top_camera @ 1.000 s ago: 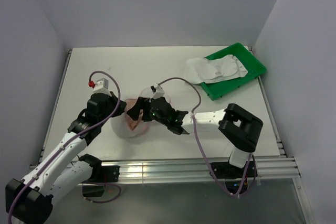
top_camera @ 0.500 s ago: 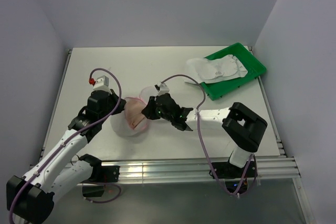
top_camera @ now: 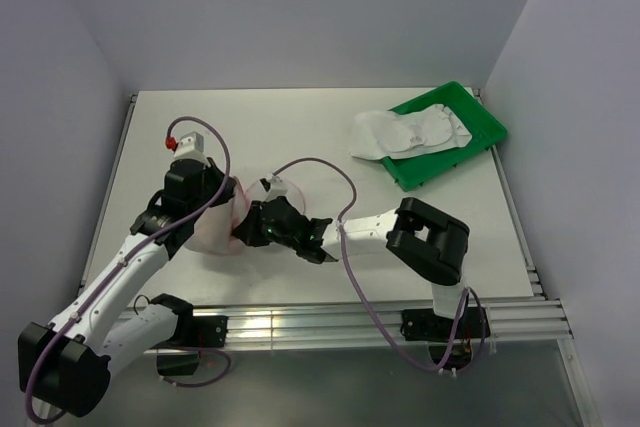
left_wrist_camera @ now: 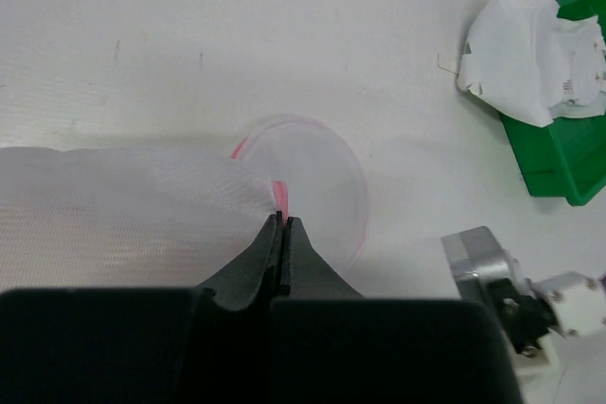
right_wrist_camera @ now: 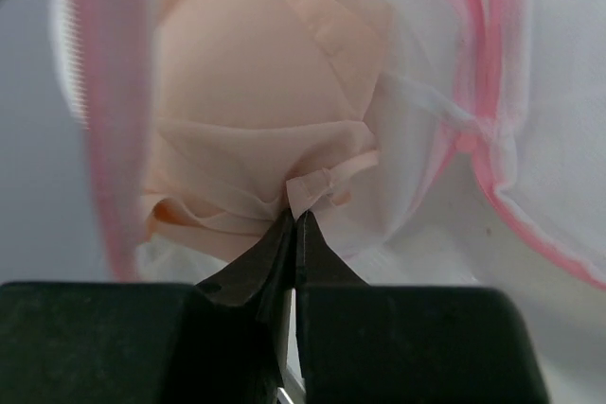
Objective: Place the bra in the laundry bag and zip it closed
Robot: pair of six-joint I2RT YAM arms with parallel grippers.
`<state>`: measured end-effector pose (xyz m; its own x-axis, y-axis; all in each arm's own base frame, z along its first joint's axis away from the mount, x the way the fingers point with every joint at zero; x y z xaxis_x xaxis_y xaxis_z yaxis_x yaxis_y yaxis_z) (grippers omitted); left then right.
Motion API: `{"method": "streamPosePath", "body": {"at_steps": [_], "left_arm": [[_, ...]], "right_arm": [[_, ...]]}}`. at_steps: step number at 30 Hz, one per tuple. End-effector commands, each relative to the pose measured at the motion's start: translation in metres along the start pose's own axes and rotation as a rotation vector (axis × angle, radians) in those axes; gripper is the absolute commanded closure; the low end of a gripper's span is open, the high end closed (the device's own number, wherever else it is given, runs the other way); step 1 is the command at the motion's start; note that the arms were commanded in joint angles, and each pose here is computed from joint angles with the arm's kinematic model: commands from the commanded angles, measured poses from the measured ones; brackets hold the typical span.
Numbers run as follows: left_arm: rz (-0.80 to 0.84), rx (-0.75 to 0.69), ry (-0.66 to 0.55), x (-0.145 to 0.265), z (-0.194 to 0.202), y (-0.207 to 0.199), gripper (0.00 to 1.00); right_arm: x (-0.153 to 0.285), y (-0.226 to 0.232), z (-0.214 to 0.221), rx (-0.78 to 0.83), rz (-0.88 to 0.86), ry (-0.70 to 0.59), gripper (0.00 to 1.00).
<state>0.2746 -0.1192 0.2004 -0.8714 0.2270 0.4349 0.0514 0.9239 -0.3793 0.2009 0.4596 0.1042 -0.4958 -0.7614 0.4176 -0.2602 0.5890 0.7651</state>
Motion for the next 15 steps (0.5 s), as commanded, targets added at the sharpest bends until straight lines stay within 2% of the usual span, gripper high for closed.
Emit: {"method": "streamPosePath", "body": {"at_steps": [1,5,6,9,11,12,14,15], "left_arm": [[0.000,0.000,-0.042,-0.001,-0.011,0.000,1.00],[-0.091,0.008,-0.046,0.005,-0.002,0.019,0.94],[-0.108,0.019,-0.047,0.006,-0.001,0.022,0.83],[-0.165,0.029,-0.045,0.008,0.003,0.032,0.65],[-0.180,0.029,-0.036,0.008,0.002,0.033,0.57],[-0.175,0.027,-0.031,0.008,0.001,0.031,0.48],[-0.156,0.027,-0.046,0.013,-0.009,0.025,0.42],[-0.144,0.025,-0.053,0.016,-0.012,0.023,0.36]], "right_arm": [[-0.004,0.038,-0.034,-0.075,-0.088,-0.154,0.94],[-0.009,0.034,-0.033,-0.052,-0.072,-0.133,0.89],[-0.011,0.031,-0.030,-0.050,-0.062,-0.123,0.88],[-0.017,0.027,-0.025,-0.021,-0.034,-0.094,0.83],[-0.021,0.026,-0.024,-0.003,-0.023,-0.085,0.80],[-0.022,0.024,-0.022,0.002,-0.017,-0.074,0.78],[-0.018,0.021,-0.024,0.023,-0.010,-0.068,0.70],[-0.015,0.019,-0.026,0.033,-0.003,-0.067,0.57]]}}
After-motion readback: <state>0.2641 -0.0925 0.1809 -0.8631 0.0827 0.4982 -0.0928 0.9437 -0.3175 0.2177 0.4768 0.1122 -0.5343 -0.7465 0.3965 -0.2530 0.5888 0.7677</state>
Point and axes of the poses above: each gripper's point midway between its finger pads, its own x axis back along the fingers, its own y axis along the line the jaws close on, z = x × y, the point moved 3 cm from there along x, back along the fingers, and after that the axes turned 7 degrees about -x, right-handed, at the moved point
